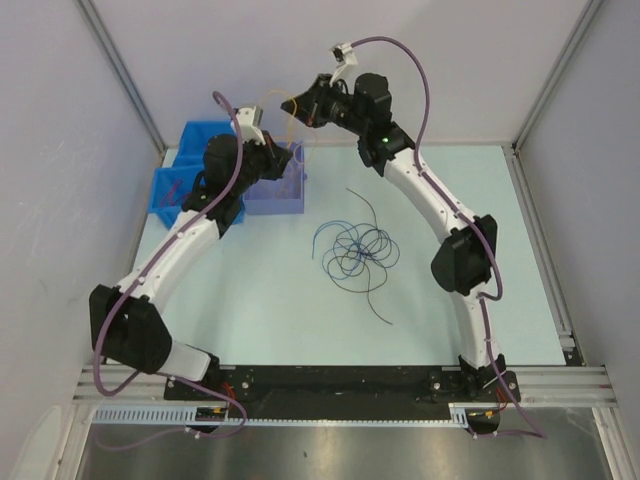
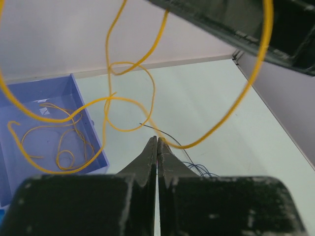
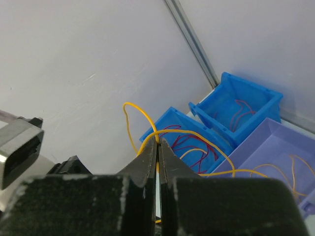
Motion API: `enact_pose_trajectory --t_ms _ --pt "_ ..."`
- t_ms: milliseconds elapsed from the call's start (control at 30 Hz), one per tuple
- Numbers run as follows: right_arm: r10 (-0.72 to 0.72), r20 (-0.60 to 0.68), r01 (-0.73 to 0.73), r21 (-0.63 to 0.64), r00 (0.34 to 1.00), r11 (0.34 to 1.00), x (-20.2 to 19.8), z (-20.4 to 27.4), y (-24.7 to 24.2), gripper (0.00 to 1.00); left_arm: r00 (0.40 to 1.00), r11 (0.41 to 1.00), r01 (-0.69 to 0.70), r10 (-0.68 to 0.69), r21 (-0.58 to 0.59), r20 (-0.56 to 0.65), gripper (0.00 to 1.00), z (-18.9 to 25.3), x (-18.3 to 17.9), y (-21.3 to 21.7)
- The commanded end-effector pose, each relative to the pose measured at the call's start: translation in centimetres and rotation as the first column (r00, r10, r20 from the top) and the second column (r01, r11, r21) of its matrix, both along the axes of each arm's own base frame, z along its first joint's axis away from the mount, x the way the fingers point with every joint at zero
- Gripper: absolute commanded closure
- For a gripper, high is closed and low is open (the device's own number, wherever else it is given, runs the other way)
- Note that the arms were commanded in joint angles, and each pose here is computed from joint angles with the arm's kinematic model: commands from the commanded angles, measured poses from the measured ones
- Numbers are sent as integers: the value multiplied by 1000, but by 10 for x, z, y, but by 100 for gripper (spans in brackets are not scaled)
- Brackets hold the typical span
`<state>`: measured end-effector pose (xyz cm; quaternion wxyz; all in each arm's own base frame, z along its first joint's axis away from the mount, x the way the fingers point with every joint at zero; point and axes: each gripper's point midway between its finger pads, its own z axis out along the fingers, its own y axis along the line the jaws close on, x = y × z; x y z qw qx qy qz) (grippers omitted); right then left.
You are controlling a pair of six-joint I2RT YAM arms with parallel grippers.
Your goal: Untangle the cables
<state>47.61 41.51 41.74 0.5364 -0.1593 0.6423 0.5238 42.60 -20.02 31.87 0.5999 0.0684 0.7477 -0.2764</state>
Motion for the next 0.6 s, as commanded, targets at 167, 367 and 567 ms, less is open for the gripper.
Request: enact_pose_trajectory --t_ms 167,367,567 --pt "33 0 -33 55 999 998 32 -13 9 100 999 1000 -11 12 -27 35 100 13 42 4" --pt "43 -13 -43 56 999 998 41 -35 23 100 998 998 -56 56 -5 -1 100 -9 62 16" --pt "48 -58 -44 59 997 997 49 -65 36 100 993 995 -102 102 14 -60 100 -33 81 25"
